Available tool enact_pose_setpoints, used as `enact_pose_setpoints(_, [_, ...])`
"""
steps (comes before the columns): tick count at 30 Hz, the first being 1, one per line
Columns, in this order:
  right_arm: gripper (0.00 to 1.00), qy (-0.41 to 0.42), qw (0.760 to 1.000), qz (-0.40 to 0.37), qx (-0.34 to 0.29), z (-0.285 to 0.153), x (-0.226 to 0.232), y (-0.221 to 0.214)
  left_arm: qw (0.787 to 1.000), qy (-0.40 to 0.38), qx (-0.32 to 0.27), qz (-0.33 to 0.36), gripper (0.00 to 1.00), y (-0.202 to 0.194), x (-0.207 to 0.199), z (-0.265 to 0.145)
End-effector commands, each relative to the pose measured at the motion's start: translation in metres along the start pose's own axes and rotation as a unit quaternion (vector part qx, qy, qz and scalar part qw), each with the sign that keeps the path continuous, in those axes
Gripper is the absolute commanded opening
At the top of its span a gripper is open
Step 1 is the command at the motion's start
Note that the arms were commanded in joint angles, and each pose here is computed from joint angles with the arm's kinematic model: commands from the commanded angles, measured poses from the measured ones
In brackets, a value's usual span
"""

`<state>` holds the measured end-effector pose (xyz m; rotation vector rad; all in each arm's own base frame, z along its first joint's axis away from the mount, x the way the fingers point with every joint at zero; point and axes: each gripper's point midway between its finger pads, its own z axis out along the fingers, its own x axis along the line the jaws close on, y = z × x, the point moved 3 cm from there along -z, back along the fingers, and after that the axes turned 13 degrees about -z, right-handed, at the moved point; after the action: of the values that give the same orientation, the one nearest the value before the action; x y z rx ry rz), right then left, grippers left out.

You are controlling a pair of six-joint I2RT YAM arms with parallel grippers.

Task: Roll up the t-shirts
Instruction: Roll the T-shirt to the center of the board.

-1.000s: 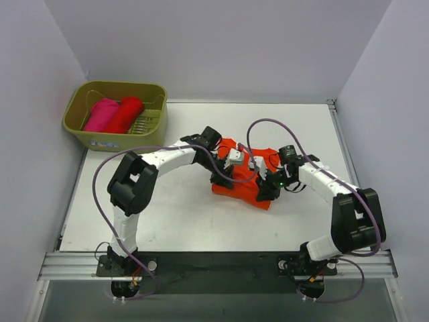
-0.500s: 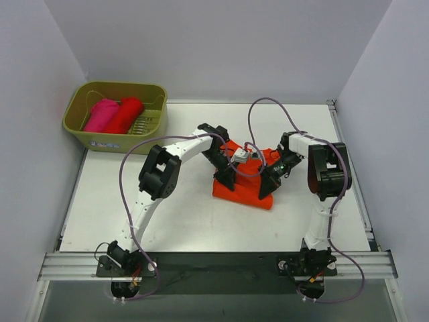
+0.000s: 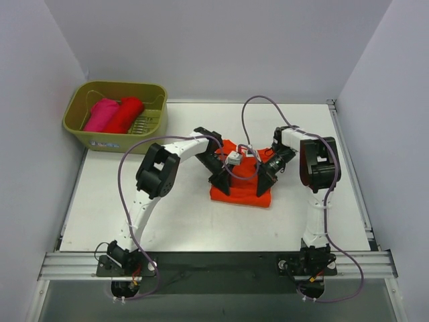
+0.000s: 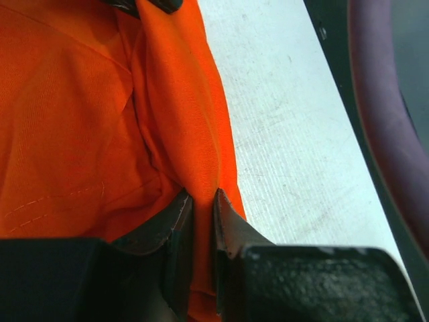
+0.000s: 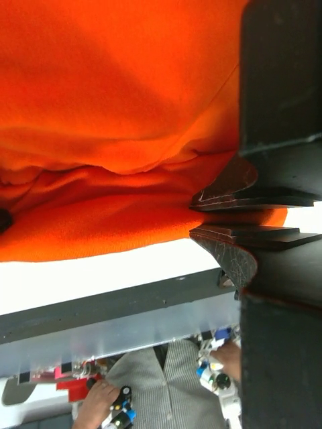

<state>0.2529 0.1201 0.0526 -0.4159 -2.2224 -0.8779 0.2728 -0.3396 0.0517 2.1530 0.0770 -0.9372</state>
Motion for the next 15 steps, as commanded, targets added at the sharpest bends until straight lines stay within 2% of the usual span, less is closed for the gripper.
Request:
enact_pose_setpoints(1, [0.03, 0.040, 0.995, 0.042, 0.076, -0.018, 0.023, -0.013, 0.993, -0.031, 0.013, -0.117, 0.00, -0.011, -0.060, -0.033])
enact_pose_setpoints(6, [0.03, 0.047, 0.991, 0.053, 0.112, -0.015, 0.015, -0.015, 0.989, -0.026, 0.041, -0.139, 0.00, -0.023, -0.050, -0.029])
enact_pose_setpoints(10, [0.03, 0.029, 0.987, 0.097, 0.127, -0.015, 0.008, -0.009, 0.984, -0.018, 0.062, -0.164, 0.00, -0.034, -0.035, -0.027])
enact_pose_setpoints(12, [0.03, 0.020, 0.980, 0.138, 0.142, -0.014, 0.004, -0.006, 0.982, -0.011, 0.061, -0.176, 0.00, -0.034, -0.030, -0.029])
enact_pose_setpoints(15, [0.02, 0.000, 0.976, 0.153, 0.156, -0.012, -0.004, -0.002, 0.980, 0.010, 0.052, -0.189, 0.02, -0.035, -0.022, -0.031])
